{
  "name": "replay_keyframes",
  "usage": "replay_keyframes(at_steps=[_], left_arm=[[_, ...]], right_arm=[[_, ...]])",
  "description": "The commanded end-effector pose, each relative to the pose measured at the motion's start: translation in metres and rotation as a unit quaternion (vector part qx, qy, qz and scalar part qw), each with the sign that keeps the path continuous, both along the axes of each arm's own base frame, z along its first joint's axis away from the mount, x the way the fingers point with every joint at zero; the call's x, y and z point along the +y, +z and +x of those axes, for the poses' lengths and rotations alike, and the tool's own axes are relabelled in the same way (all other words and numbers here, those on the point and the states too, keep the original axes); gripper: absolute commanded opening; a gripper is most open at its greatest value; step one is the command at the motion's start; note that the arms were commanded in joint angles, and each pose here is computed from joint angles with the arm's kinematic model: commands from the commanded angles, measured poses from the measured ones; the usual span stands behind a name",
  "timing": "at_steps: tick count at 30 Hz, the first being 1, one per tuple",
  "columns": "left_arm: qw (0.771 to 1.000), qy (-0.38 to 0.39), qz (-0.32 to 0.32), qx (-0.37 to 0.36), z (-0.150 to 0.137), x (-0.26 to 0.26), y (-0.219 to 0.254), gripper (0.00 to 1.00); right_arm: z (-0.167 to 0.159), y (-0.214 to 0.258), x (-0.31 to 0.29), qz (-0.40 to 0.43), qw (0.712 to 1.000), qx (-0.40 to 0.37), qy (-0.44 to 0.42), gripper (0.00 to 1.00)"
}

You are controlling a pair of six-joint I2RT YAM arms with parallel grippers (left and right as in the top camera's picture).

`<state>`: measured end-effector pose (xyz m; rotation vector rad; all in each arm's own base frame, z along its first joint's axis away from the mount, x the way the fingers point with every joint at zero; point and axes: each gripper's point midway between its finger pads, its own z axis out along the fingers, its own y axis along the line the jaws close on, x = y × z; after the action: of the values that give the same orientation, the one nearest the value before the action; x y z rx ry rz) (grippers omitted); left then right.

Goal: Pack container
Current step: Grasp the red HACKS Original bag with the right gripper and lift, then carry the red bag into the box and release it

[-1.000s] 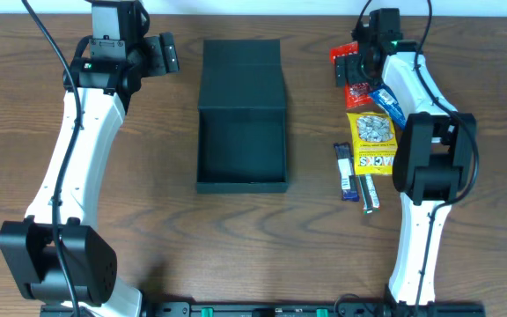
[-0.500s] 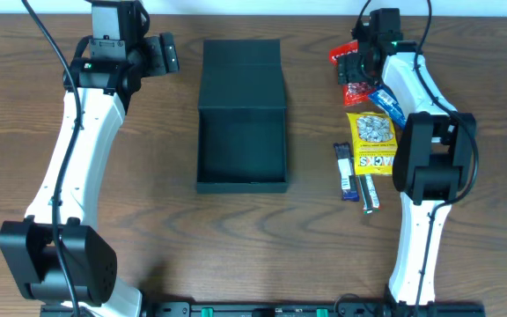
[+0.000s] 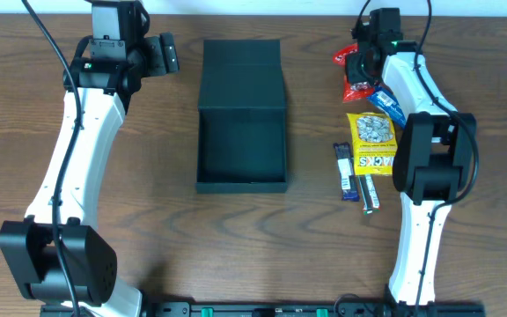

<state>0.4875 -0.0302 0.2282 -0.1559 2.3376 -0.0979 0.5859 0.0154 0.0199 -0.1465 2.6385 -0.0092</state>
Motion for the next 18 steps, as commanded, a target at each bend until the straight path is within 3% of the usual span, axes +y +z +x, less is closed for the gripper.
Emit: replay_keyframes(at_steps=[1, 5, 11, 18], left_arm=[[1.0, 0.001, 0.002, 0.002, 0.003, 0.003, -0.002, 0.95], [1.0, 0.001, 0.002, 0.002, 0.003, 0.003, -0.002, 0.95], [1.0, 0.001, 0.003, 0.004, 0.002, 0.003, -0.003, 0.95], [1.0, 0.001, 0.003, 0.004, 0.002, 0.003, -0.003, 0.95]], right_arm=[[0.006, 0.009, 0.007, 0.006, 1.0, -0.01, 0.007, 0.25], [0.017, 0.04, 0.015, 0.011, 0.999, -0.043, 0.014, 0.23], [0.032, 0.125, 0.037, 0.019, 0.992, -0.118, 0.029, 0.22], [-0.009, 0.178, 0.105, 0.079, 0.99, -0.102, 0.048, 0.13]])
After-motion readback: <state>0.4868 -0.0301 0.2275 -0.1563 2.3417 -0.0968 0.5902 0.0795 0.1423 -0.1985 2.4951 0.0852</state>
